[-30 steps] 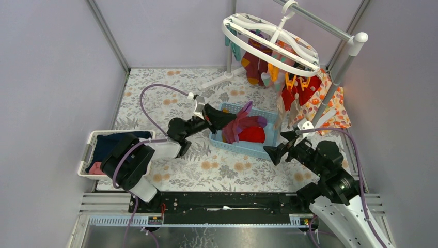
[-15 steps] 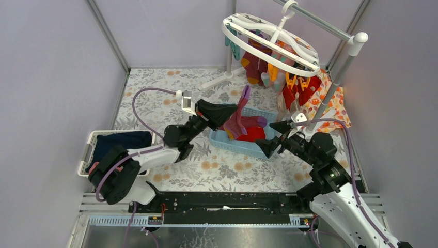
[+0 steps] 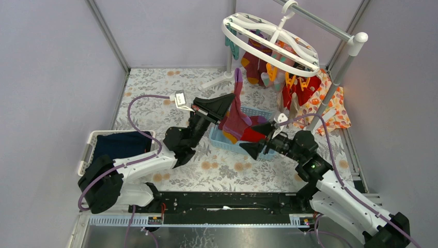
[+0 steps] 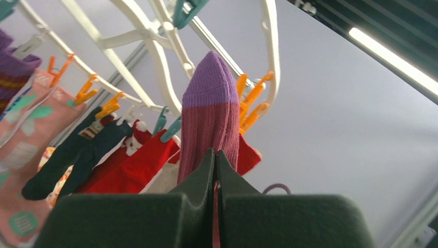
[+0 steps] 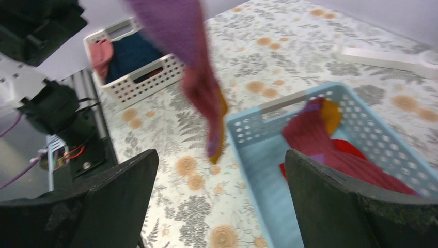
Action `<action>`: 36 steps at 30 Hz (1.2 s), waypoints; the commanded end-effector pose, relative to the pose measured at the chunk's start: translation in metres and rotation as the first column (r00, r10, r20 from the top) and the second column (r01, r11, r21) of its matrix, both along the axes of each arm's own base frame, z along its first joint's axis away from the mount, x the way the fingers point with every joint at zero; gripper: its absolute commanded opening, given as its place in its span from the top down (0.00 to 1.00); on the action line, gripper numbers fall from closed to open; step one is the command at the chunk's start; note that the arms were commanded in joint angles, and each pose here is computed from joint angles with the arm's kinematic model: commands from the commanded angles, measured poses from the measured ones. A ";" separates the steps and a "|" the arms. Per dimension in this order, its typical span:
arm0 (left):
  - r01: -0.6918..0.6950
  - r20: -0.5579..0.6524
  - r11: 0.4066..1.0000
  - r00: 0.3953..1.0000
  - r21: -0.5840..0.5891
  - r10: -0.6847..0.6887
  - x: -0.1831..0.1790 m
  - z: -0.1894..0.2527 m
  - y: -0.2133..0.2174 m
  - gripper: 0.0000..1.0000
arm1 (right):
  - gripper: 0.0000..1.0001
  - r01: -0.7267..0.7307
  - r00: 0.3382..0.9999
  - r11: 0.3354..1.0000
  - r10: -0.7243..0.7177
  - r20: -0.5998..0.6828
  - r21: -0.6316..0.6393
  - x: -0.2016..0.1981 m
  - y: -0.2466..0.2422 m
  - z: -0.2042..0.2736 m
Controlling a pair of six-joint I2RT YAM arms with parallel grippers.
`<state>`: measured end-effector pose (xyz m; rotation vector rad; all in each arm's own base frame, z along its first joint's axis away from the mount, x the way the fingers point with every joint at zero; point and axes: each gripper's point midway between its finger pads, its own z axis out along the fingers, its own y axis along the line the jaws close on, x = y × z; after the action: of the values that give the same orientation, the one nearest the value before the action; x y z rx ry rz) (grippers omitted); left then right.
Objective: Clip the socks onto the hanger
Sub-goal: Pick up the sock from the bin.
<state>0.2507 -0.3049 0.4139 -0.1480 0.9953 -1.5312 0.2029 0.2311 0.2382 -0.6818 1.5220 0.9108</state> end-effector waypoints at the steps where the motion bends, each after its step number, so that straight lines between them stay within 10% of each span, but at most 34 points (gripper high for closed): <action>1: -0.126 -0.116 0.991 0.986 -0.044 0.120 0.019 -0.001 0.014 1.00 | 0.01 -0.116 0.987 0.992 0.110 0.113 0.046 -0.022 0.026 0.021; 24: -0.098 -0.241 0.983 0.969 -0.155 0.059 0.008 0.000 0.020 1.00 | 0.15 0.032 0.961 0.986 -0.076 0.265 0.164 0.001 0.035 0.025; 30: -0.096 -0.259 0.983 0.964 -0.157 0.053 0.006 -0.005 0.023 1.00 | 0.33 0.014 0.959 0.979 -0.071 0.275 0.204 0.003 0.056 0.032; 36: -0.107 -0.281 0.982 0.958 -0.157 0.060 0.006 -0.012 0.027 1.00 | 0.77 0.021 0.956 0.970 -0.091 0.278 0.244 -0.002 0.054 0.038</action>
<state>0.2568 -0.2865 0.4055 -0.4825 1.0655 -1.5532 0.2005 0.2906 0.2237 -0.6718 1.3050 0.8760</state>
